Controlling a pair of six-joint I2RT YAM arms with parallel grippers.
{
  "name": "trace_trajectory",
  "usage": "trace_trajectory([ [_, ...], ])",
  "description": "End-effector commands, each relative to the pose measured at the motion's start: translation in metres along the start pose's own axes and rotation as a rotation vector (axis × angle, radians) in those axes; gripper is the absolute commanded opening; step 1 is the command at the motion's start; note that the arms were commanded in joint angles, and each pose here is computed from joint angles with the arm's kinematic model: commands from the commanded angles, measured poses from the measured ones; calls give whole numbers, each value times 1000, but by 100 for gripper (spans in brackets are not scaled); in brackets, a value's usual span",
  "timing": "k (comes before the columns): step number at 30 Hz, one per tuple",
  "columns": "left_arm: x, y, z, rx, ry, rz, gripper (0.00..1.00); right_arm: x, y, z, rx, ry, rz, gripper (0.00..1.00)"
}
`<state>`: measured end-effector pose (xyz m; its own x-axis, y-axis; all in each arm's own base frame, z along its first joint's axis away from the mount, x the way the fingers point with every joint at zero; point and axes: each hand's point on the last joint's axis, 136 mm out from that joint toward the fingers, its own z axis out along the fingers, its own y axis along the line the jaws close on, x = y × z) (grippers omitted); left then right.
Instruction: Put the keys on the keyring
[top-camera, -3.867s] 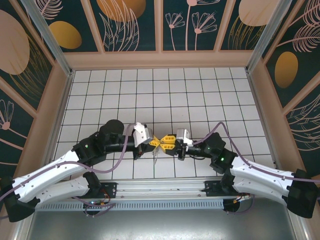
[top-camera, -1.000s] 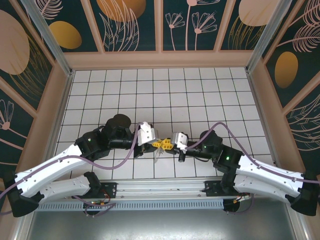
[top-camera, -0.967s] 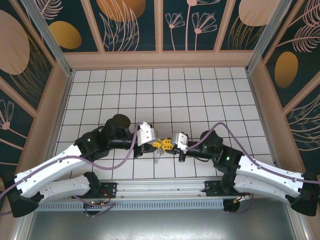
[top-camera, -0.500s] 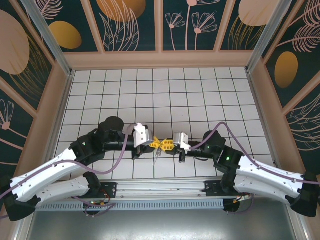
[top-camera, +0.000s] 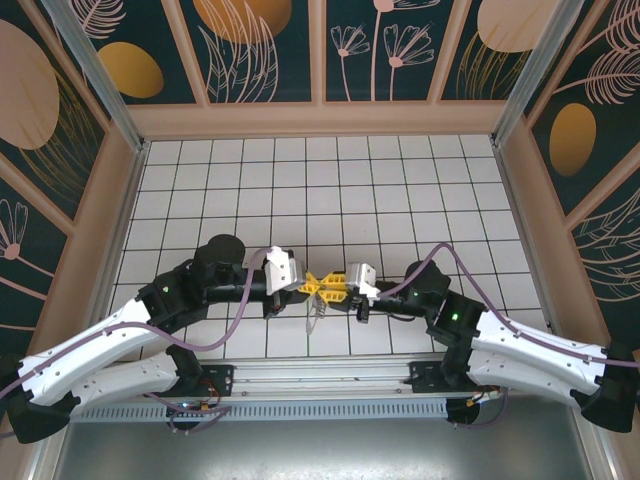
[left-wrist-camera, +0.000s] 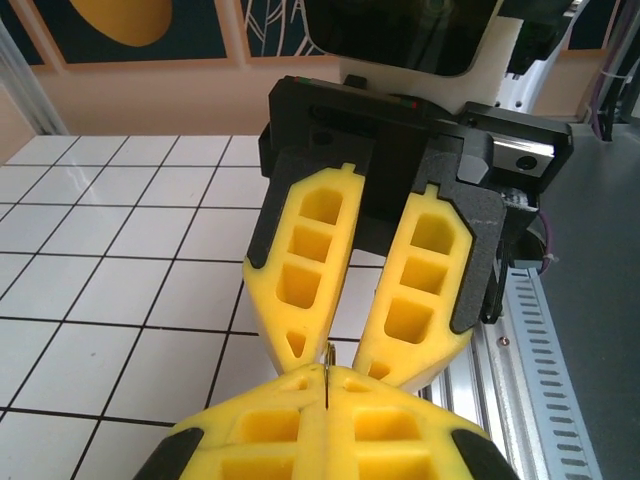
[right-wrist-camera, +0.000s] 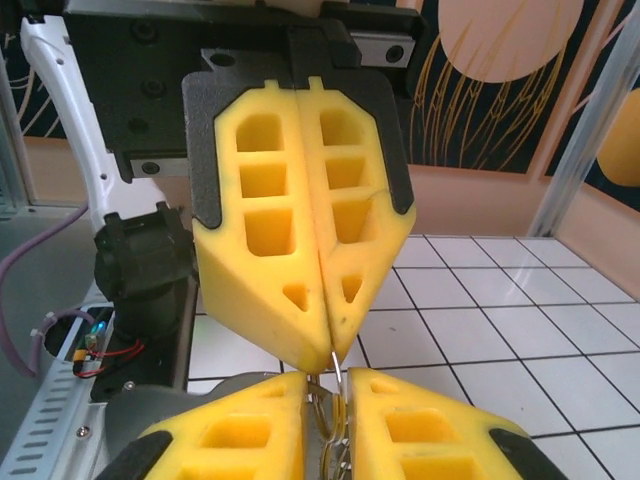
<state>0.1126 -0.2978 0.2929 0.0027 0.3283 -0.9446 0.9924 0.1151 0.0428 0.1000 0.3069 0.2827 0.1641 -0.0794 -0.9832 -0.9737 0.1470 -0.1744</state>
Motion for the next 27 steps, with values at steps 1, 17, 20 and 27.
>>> trace_trajectory([
  [1,-5,-1,-2,-4,-18,15,0,-19,-13,0,72,-16,-41,15],
  [17,-3,-3,-1,10,-4,12,3,-19,-12,-1,103,5,-88,0],
  [20,2,-1,0,3,8,2,21,-26,-8,-2,81,-25,-100,0],
  [27,6,3,1,-24,12,9,24,-35,-1,-7,53,-78,-106,0],
])
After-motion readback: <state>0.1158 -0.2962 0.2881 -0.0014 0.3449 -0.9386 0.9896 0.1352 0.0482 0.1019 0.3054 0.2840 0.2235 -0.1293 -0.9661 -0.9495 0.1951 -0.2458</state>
